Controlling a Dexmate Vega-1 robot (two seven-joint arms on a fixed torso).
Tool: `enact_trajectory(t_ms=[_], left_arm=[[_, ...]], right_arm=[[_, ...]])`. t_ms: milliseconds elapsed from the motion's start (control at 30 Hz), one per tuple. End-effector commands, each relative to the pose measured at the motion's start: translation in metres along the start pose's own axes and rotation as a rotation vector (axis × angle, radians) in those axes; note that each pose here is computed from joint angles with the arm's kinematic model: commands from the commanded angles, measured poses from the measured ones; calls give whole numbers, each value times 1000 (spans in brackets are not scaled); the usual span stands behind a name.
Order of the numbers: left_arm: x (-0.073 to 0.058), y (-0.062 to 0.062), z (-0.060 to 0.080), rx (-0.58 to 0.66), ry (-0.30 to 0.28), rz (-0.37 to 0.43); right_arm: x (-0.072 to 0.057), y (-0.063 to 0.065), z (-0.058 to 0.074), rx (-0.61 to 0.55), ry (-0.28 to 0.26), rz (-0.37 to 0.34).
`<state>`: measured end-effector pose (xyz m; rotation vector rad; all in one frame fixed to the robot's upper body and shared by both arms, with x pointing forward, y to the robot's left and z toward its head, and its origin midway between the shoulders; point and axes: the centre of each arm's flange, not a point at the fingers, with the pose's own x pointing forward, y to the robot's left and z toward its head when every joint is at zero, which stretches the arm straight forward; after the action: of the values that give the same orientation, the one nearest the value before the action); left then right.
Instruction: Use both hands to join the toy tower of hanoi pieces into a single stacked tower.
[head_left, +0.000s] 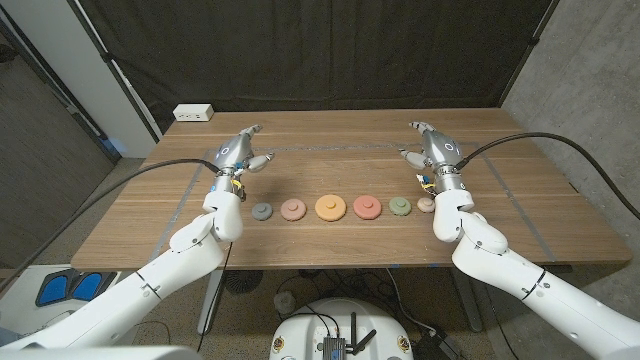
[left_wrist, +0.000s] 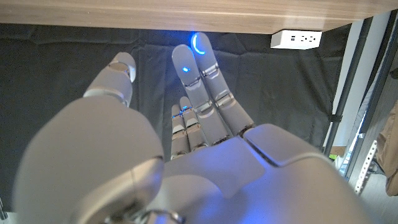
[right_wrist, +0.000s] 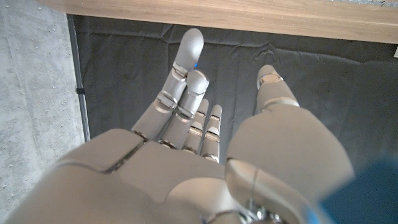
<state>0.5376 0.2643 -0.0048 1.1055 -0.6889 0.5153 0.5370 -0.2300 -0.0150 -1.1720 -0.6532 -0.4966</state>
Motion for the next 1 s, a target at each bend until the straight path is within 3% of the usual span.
enact_trajectory(t_ms=[33,300,833,1000], left_arm=[[8,14,10,40,4,-132],[15,17,15,76,25,-201],[26,19,24,154,61,-327],[26,16,24,152,63,-327]], right_arm=[[4,-10,2,-16,25,95],[11,-7,-5,3,90,187],[17,-12,-1,-29,90,261],[20,-11,-5,-23,96,294]])
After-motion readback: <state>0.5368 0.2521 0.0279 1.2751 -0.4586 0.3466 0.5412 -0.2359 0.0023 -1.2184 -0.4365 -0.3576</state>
